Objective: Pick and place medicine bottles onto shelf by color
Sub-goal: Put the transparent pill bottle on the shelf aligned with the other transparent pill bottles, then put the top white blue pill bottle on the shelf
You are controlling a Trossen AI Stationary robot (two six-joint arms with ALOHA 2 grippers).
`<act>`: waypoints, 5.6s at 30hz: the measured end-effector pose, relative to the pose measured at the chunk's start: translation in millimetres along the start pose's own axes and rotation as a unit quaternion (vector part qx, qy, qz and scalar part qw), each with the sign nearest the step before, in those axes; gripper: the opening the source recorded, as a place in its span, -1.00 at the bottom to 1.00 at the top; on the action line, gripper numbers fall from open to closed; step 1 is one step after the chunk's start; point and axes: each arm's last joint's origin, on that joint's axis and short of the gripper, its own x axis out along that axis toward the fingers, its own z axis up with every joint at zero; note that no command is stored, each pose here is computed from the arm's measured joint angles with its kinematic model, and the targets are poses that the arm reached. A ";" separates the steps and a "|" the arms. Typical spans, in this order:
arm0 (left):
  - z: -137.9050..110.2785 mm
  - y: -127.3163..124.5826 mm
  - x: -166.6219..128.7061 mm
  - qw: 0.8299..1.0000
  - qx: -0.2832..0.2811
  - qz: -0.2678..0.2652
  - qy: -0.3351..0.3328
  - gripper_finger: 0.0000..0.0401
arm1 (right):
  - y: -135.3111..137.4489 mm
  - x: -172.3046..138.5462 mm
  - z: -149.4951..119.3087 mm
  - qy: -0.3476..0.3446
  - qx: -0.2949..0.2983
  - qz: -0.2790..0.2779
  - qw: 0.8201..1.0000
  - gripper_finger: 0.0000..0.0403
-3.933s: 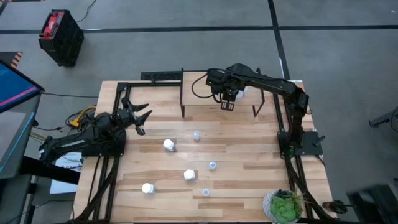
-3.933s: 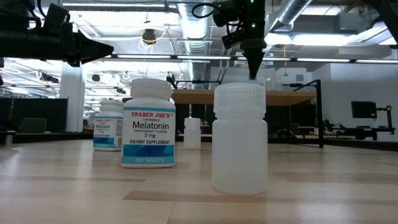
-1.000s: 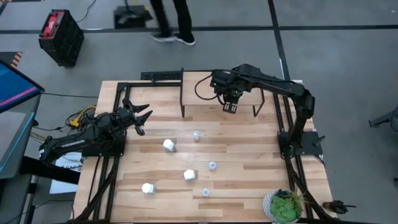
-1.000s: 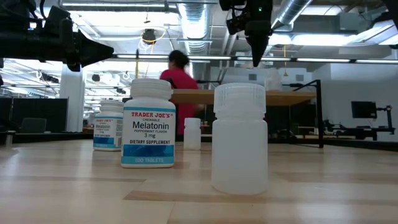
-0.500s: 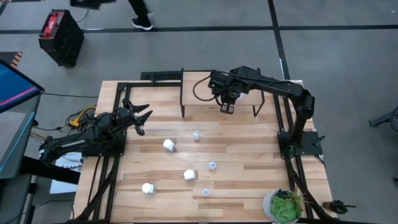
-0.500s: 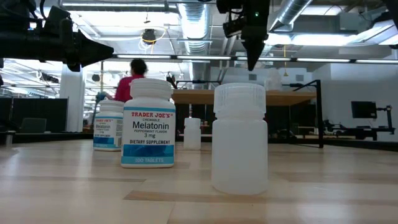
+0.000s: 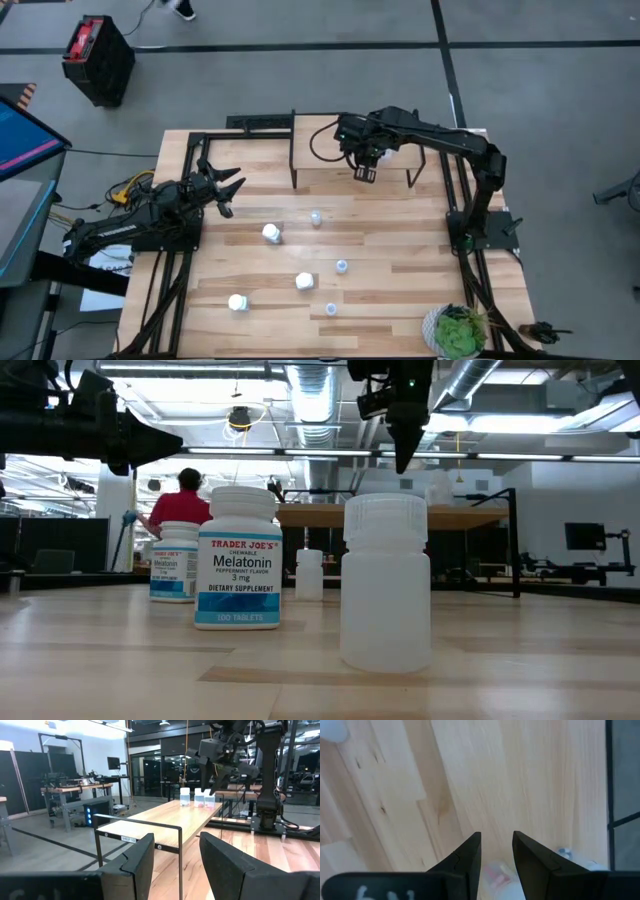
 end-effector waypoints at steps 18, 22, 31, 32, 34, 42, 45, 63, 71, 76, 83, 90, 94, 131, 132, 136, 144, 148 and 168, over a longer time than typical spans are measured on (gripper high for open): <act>-5.2 -0.2 -0.1 1.000 -0.014 0.000 0.027 -0.26 | 21.4 -42.1 -59.5 -0.265 0.019 -0.017 0.964 -0.34; -5.3 -0.1 -0.1 0.999 -0.017 0.002 0.027 -0.26 | 19.7 -26.7 -55.1 -0.228 0.019 -0.021 0.973 -0.36; -5.6 0.2 -0.2 0.999 -0.017 0.007 0.029 -0.26 | 18.6 20.0 -41.2 -0.128 0.008 -0.027 0.991 -0.40; -5.6 0.3 -0.2 0.999 -0.017 0.008 0.029 -0.26 | 19.2 22.6 -41.0 -0.118 0.004 -0.034 0.992 -0.40; -5.6 0.3 -0.2 0.999 -0.017 0.008 0.029 -0.26 | 19.7 25.4 -41.9 -0.101 0.000 -0.052 0.993 -0.40; -5.7 0.3 -0.2 0.999 -0.017 0.009 0.029 -0.26 | 21.4 25.4 -48.5 -0.062 -0.009 -0.085 0.994 -0.40; -5.7 0.4 -0.2 0.999 -0.017 0.009 0.029 -0.26 | 21.2 25.4 -53.9 -0.038 0.004 -0.092 0.995 -0.40; -5.7 0.3 -0.2 0.999 -0.017 0.009 0.029 -0.26 | 46.1 12.0 -42.7 -0.098 -0.004 -0.070 0.993 -0.40; -5.3 0.4 -0.1 1.000 -0.011 0.009 0.027 -0.26 | 96.9 -8.7 -44.9 -0.120 -0.042 0.074 0.989 -0.40; -5.2 -1.1 -0.1 0.998 -0.048 -0.015 0.027 -0.26 | 130.0 -19.6 -60.3 -0.086 -0.061 0.093 0.990 -0.40; 26.3 -2.4 0.7 0.996 -0.035 -0.054 0.068 -0.14 | 149.6 -46.8 -85.6 -0.139 -0.077 0.007 0.987 -0.40; 50.3 -4.5 17.3 0.987 -0.017 -0.057 0.147 0.08 | 112.7 -61.1 -156.3 -0.222 0.085 0.008 0.971 -0.40; 58.6 -10.3 32.2 0.981 0.008 -0.086 0.176 0.16 | 110.5 -59.4 -181.0 -0.310 0.151 0.092 0.934 -0.40; 33.0 -77.7 68.6 0.923 0.052 -0.259 0.280 0.19 | 134.7 -40.4 -197.5 -0.376 0.052 0.131 0.916 -0.40; 33.4 -77.7 68.8 0.923 0.054 -0.259 0.279 0.20 | 134.7 -40.6 -197.3 -0.377 0.053 0.132 0.915 -0.40; 43.4 -78.4 72.1 0.928 0.052 -0.256 0.266 0.27 | 134.8 -41.4 -196.6 -0.381 0.055 0.134 0.913 -0.40; 28.2 -85.4 62.8 0.894 0.091 -0.276 0.342 0.49 | 134.9 -41.5 -196.3 -0.382 0.056 0.135 0.913 -0.40; 23.1 -89.8 63.4 0.887 0.113 -0.282 0.349 0.53 | 134.9 -41.3 -196.6 -0.381 0.055 0.134 0.913 -0.40; -37.5 -109.5 82.1 0.829 0.148 -0.279 0.461 0.53 | 134.8 -40.9 -197.0 -0.379 0.053 0.133 0.914 -0.40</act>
